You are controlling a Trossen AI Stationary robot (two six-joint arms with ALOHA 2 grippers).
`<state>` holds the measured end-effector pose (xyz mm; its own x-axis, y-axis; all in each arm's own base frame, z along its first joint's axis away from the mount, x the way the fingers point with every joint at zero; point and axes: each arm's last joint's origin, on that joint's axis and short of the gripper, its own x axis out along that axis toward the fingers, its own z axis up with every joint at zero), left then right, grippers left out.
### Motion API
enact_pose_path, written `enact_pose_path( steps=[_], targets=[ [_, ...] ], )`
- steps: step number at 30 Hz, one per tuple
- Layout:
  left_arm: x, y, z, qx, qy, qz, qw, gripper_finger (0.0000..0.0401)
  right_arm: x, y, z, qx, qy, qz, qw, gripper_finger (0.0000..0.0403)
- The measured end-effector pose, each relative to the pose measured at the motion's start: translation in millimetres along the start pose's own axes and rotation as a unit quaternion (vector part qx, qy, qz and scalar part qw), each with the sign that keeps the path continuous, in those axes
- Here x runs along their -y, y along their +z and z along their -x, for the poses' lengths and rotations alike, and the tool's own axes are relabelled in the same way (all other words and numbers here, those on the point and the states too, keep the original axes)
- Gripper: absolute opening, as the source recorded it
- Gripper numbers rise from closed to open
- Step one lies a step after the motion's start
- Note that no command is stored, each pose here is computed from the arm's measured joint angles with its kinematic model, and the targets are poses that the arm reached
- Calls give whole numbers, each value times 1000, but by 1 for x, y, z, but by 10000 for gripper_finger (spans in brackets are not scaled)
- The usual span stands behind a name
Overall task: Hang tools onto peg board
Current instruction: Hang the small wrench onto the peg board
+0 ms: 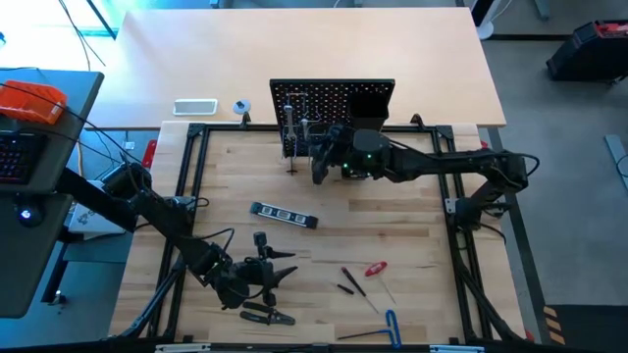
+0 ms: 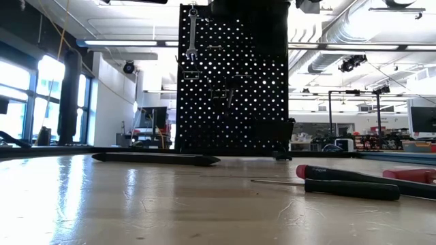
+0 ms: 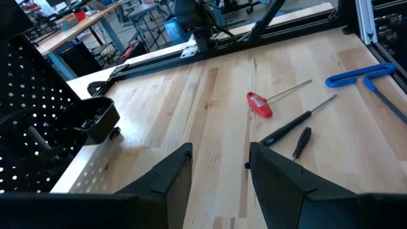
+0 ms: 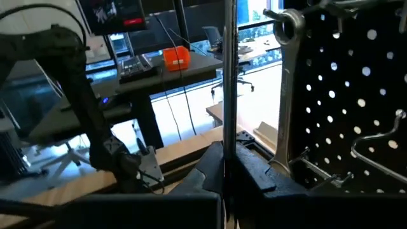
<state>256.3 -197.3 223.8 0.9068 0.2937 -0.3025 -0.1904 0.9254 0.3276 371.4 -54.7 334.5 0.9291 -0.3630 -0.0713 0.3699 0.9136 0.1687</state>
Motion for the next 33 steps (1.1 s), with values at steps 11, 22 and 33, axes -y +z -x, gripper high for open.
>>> enact_pose_path(
  steps=[11,22,33],
  targets=[
    [0,0,0,1,0,1,1000,146,6,-13,-15,2,-9,-62,998,5],
    [1,1,0,2,-12,2,1000,146,6,-17,-22,28,-21,-66,997,5],
    [1,2,0,7,-18,-5,1000,146,12,-16,-23,29,-28,-83,996,5]
  ],
)
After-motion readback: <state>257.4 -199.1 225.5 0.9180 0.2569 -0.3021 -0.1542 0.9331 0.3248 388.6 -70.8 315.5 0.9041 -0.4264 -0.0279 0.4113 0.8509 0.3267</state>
